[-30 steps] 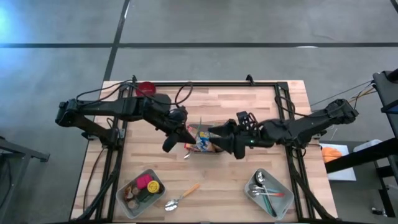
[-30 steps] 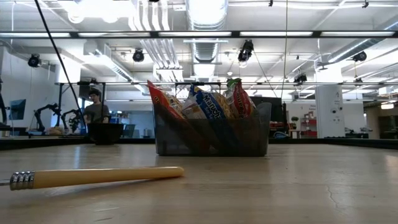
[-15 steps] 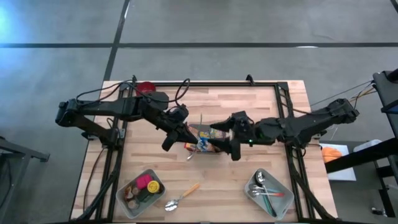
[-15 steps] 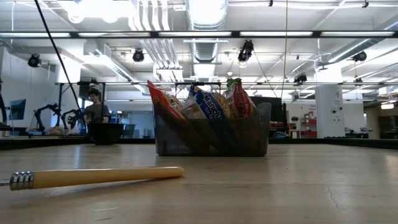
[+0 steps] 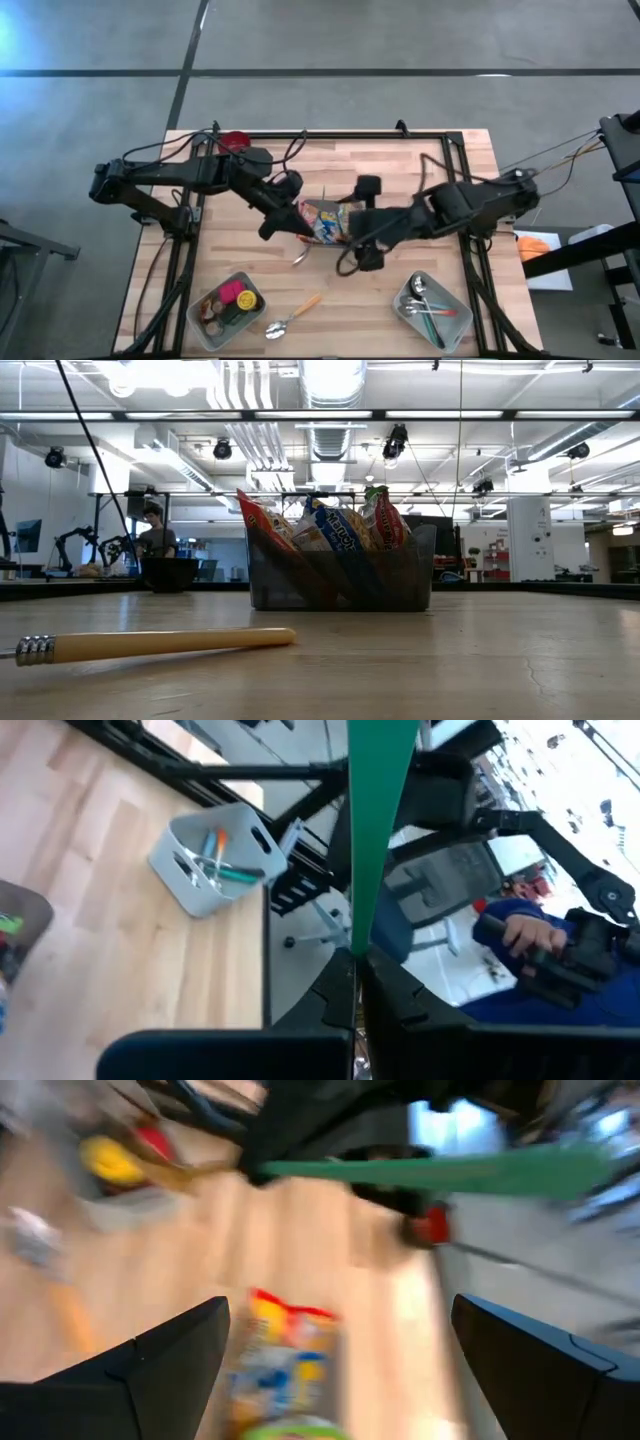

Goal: Pick & Place Food Item
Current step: Put the light green spoon into the right grey bin

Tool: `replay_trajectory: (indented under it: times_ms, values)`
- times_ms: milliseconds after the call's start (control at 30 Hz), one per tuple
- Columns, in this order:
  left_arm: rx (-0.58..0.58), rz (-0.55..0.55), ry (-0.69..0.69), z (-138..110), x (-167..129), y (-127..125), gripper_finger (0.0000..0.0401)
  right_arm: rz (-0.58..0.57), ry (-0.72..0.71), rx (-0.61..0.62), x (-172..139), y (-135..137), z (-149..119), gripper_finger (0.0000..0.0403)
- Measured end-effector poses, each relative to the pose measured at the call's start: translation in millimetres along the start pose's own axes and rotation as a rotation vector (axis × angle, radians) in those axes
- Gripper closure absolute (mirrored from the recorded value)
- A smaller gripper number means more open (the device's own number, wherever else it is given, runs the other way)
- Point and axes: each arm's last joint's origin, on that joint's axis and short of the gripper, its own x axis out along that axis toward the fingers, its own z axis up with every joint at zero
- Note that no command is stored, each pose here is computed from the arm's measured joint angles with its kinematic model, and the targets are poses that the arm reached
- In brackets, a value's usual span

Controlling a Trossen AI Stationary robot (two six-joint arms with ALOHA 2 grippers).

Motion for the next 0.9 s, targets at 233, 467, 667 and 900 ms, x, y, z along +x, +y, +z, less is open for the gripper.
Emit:
replay_trajectory:
  times_ms: [233,467,667,900]
  values:
    - [-0.039,0.003,0.038,-3,-7,-1,0.0401,-0.208,0.061,-0.301,-1,13,30,0.0023]
    - [-0.09,-0.016,0.046,1,-11,5,0.0401,-0.257,0.074,-0.542,12,31,35,0.0023]
    - [-0.161,-0.038,0.056,4,-13,11,0.0401,-0.397,0.145,-0.673,21,37,32,0.0023]
    - [-0.236,-0.096,0.147,4,8,29,0.0401,-0.44,0.2,-0.754,37,46,29,0.0024]
